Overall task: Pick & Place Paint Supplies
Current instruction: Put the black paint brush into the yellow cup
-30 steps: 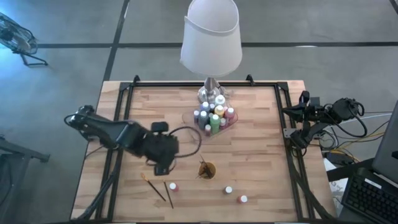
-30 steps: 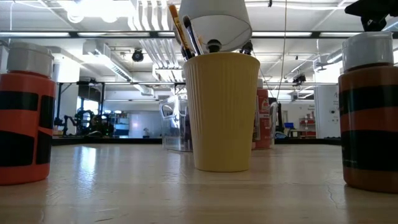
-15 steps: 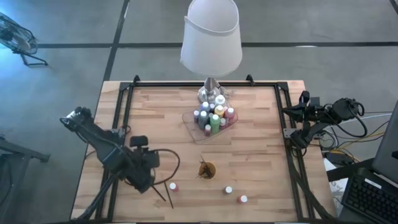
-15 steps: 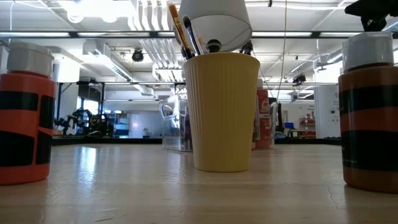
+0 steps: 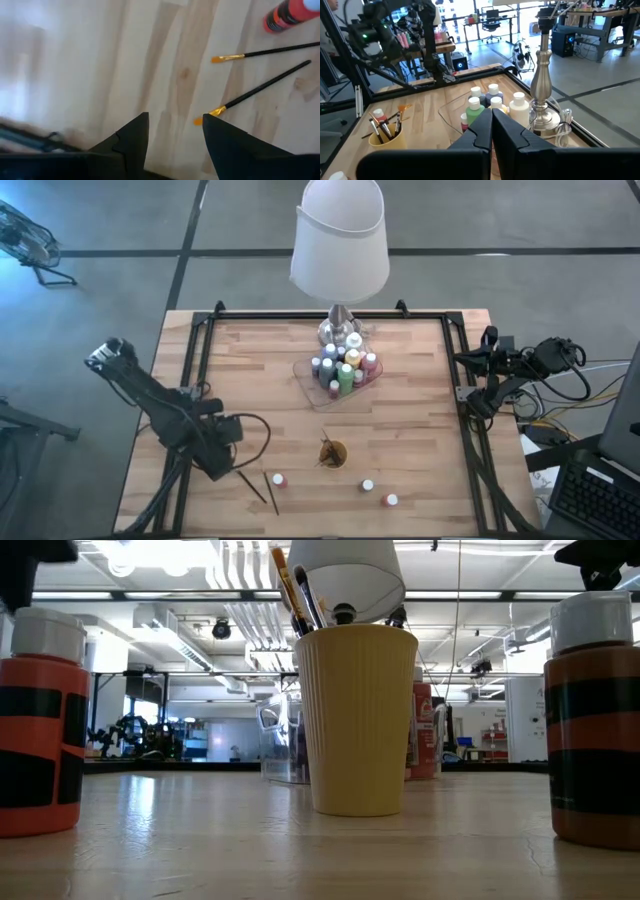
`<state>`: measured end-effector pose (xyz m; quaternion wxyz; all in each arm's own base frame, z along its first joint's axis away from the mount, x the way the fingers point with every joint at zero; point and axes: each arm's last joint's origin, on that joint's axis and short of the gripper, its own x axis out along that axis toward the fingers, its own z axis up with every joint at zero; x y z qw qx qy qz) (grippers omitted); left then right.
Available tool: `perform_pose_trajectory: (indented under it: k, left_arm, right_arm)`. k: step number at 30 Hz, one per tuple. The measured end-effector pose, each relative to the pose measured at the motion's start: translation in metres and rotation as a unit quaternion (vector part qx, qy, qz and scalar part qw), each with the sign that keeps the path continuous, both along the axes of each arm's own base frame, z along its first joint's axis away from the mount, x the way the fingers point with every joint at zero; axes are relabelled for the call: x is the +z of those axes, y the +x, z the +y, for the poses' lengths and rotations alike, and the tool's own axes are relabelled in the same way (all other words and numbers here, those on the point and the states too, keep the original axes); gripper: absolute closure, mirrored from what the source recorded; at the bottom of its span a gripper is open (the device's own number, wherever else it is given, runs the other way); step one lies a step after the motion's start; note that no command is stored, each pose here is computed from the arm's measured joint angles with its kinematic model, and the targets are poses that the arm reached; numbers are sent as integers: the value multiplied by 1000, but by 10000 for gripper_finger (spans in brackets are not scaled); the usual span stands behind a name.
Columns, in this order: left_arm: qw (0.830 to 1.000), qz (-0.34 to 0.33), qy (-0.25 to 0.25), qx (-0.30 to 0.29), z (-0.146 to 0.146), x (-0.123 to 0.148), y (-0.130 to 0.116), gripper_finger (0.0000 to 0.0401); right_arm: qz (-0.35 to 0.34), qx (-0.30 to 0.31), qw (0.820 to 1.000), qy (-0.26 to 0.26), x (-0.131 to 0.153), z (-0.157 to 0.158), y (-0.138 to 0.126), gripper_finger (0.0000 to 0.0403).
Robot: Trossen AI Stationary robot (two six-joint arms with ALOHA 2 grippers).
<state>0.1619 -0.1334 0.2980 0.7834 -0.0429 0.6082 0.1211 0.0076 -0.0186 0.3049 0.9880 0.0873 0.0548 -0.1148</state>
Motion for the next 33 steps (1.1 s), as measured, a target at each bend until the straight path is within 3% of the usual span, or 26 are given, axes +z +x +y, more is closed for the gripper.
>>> perform_pose_trajectory:
  k: [5, 15, 26, 33]
  left_arm:
    - [999, 3, -48, -1, 7, -32, -12, 211]
    - [996, 37, -74, 11, 15, -81, -24, 211]
    - [984, 60, -149, -81, 9, -109, -25, 211]
    - [981, 41, -156, -111, 9, -122, -25, 211]
  right_arm:
    - [0, 0, 1000, 0, 0, 0, 0, 394]
    - [0, 0, 1000, 0, 0, 0, 0, 394]
    - [0, 0, 1000, 0, 0, 0, 0, 394]
    - [0, 0, 1000, 0, 0, 0, 0, 394]
